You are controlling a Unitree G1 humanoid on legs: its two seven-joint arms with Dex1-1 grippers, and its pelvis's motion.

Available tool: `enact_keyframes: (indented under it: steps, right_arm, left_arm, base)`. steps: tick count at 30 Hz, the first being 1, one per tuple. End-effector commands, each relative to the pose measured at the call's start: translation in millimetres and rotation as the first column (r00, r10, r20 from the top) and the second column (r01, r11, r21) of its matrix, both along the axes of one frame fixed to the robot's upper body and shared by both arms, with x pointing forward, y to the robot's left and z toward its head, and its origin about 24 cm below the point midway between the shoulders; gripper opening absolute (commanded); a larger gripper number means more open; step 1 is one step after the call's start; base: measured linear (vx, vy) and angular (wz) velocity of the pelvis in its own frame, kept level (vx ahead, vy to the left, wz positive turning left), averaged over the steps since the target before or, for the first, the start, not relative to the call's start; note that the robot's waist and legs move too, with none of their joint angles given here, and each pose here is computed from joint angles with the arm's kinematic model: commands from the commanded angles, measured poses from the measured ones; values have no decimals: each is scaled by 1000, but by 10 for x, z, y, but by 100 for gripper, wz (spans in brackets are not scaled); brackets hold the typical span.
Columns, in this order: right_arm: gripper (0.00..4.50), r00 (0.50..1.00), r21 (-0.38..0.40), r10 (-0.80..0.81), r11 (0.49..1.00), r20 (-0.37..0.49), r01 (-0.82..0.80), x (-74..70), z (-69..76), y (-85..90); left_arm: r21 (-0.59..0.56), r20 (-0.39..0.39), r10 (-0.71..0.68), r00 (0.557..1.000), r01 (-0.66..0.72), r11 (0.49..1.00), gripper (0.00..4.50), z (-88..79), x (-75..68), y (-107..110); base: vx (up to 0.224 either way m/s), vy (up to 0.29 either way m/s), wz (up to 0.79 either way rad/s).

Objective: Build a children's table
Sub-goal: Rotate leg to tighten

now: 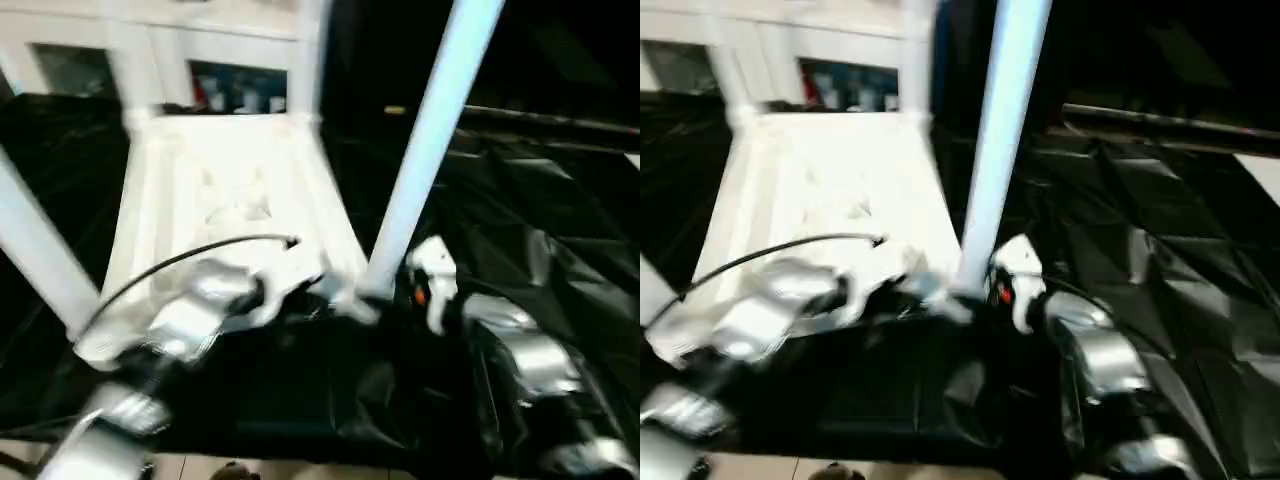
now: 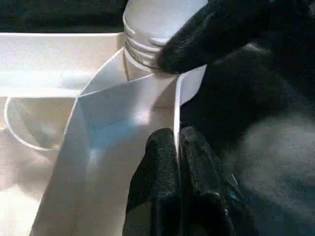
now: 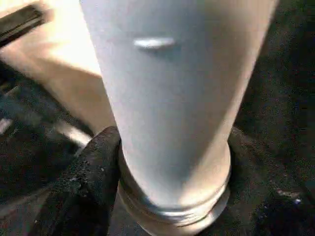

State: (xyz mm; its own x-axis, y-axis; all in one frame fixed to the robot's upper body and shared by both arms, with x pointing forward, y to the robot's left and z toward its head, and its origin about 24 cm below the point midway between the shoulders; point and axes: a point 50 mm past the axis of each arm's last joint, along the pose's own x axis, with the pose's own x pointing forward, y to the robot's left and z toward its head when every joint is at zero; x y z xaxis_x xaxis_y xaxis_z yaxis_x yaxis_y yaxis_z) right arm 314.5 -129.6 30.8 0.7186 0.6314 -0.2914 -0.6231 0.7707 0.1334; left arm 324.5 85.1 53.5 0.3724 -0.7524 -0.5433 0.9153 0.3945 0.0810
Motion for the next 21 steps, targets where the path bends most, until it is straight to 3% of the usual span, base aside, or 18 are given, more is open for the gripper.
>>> enact_keyframes:
  steps: [1, 4, 5, 8, 9, 11, 15, 18, 21]
  right_arm:
    - [272, 995, 6, -71, 997, -69, 71, 8, -117, 168]
    - [272, 973, -40, -212, 977, -89, 209, 89, -181, 367]
    - [272, 973, -37, -217, 976, -79, 215, 110, -169, 498]
    - [272, 983, 17, -175, 984, -57, 176, 126, -95, 631]
    - [307, 984, 24, -171, 985, -55, 172, 129, -87, 637]
    - [342, 984, 34, -170, 985, -55, 172, 138, -71, 610]
    - [380, 995, 5, -96, 995, -3, 96, 177, 28, 387]
    - [388, 1000, 4, -21, 1000, 19, 21, 158, 92, 279]
    - [388, 989, -48, 136, 990, 50, -134, 58, 165, 90]
  left_arm:
    - [-25, 6, 103, 995, -103, 994, 0, -12, 64, -134]
    - [-33, -4, 125, 992, -125, 992, 0, -27, 77, -343]
    - [-27, 0, 119, 993, -118, 993, 0, -37, 71, -432]
    - [-26, 8, 95, 995, -95, 995, 0, -34, 66, -487]
    - [-27, 8, 94, 996, -94, 995, 0, -33, 68, -489]
    - [-26, 12, 84, 996, -84, 996, 0, -30, 67, -470]
    - [-29, 27, 36, 999, -35, 999, 0, -21, 60, -340]
    - [-40, 26, -5, 1000, 6, 999, 0, -19, 36, -290]
    - [-65, 6, -100, 995, 100, 993, 0, -9, -37, -203]
  base:
    - [0, 0, 0]
    - [0, 0, 0]
    - [0, 0, 0]
    - [0, 0, 0]
    - [0, 0, 0]
    - [0, 0, 0]
    - [0, 0, 0]
    - [0, 0, 0]
    - [0, 0, 0]
